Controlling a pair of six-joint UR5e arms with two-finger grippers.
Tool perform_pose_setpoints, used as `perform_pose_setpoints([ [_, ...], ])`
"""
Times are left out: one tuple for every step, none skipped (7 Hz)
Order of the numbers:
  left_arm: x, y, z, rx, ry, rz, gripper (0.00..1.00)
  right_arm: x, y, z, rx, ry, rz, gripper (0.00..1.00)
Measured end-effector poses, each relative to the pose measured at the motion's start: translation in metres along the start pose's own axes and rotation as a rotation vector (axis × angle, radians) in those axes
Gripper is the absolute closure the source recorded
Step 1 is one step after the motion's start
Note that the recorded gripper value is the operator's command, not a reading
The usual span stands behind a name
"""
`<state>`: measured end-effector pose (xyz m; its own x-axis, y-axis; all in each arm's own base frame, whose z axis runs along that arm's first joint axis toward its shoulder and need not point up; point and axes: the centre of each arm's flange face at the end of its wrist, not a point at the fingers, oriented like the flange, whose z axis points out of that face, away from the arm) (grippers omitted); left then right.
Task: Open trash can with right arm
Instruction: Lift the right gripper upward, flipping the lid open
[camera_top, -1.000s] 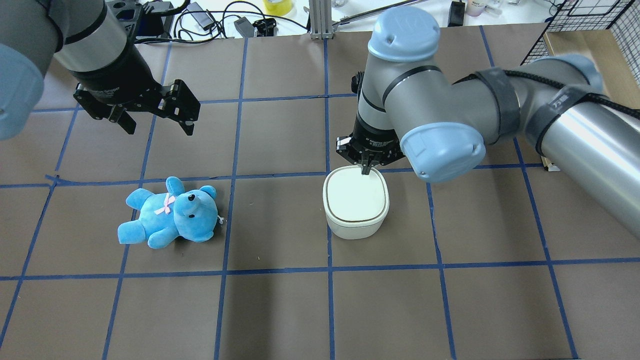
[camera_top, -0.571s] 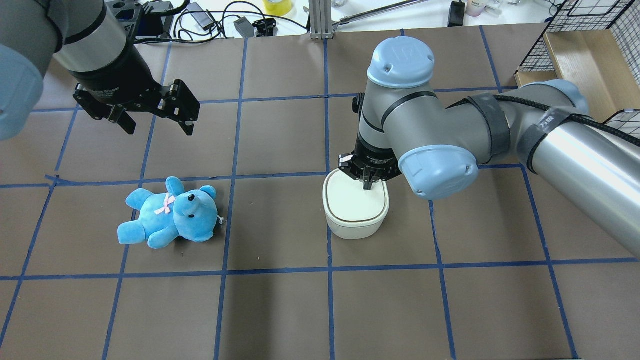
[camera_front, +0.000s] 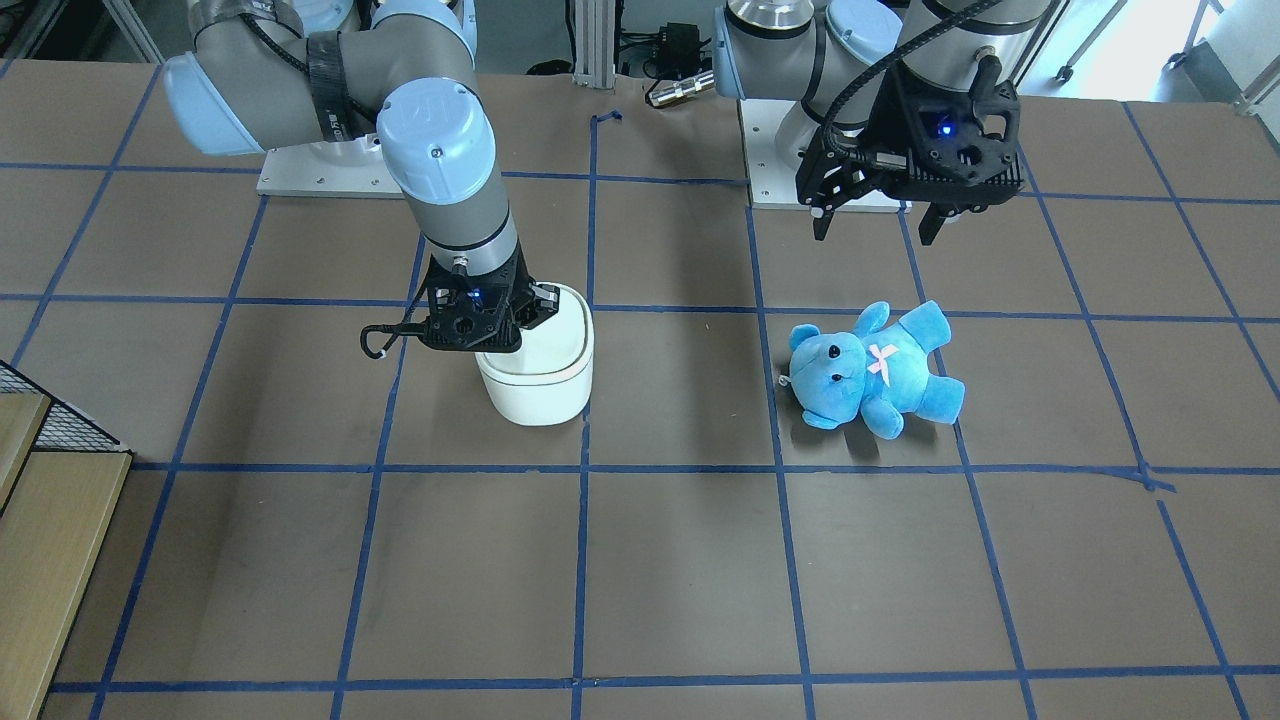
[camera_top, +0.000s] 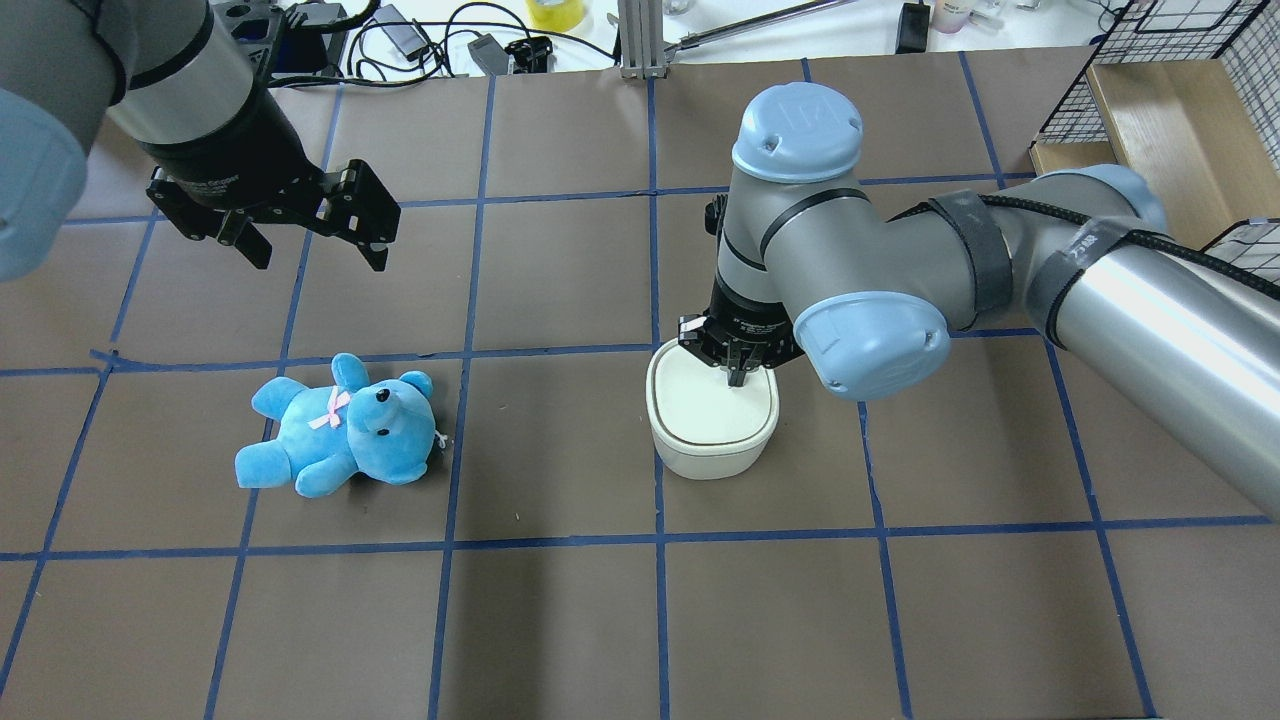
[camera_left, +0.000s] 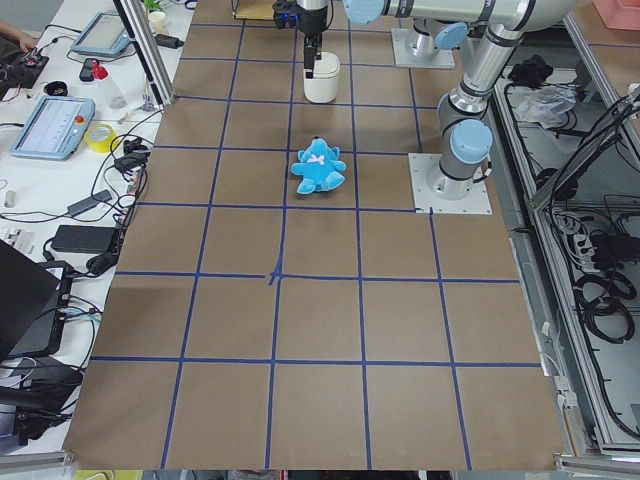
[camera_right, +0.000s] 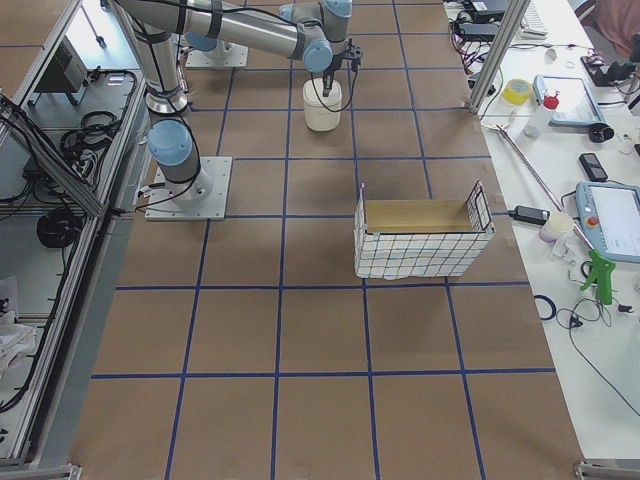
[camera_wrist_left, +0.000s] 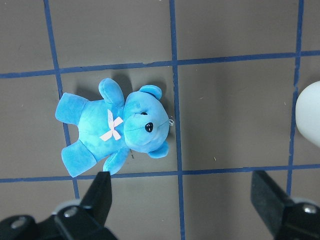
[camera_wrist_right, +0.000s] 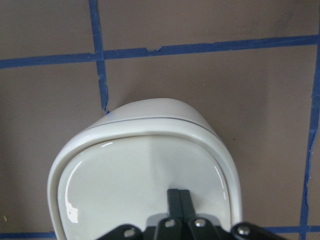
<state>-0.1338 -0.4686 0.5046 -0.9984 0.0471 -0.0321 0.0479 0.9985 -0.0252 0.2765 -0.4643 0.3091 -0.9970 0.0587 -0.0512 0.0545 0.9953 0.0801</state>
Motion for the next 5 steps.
perform_pose_setpoints([
  [0.000, 0.000, 0.000, 0.000, 0.000, 0.000, 0.00, 0.000, 0.001, -0.013, 0.027, -0.002, 0.002, 0.00],
  [0.000, 0.000, 0.000, 0.000, 0.000, 0.000, 0.00, 0.001, 0.006, -0.041, 0.066, -0.012, 0.003, 0.00],
  [0.000, 0.000, 0.000, 0.000, 0.000, 0.000, 0.00, 0.005, 0.008, -0.075, 0.089, -0.004, 0.007, 0.00],
  [0.000, 0.000, 0.000, 0.000, 0.000, 0.000, 0.00, 0.012, 0.004, -0.115, 0.100, 0.023, 0.012, 0.00],
  [0.000, 0.000, 0.000, 0.000, 0.000, 0.000, 0.00, 0.030, -0.008, -0.152, 0.107, 0.042, 0.018, 0.00],
])
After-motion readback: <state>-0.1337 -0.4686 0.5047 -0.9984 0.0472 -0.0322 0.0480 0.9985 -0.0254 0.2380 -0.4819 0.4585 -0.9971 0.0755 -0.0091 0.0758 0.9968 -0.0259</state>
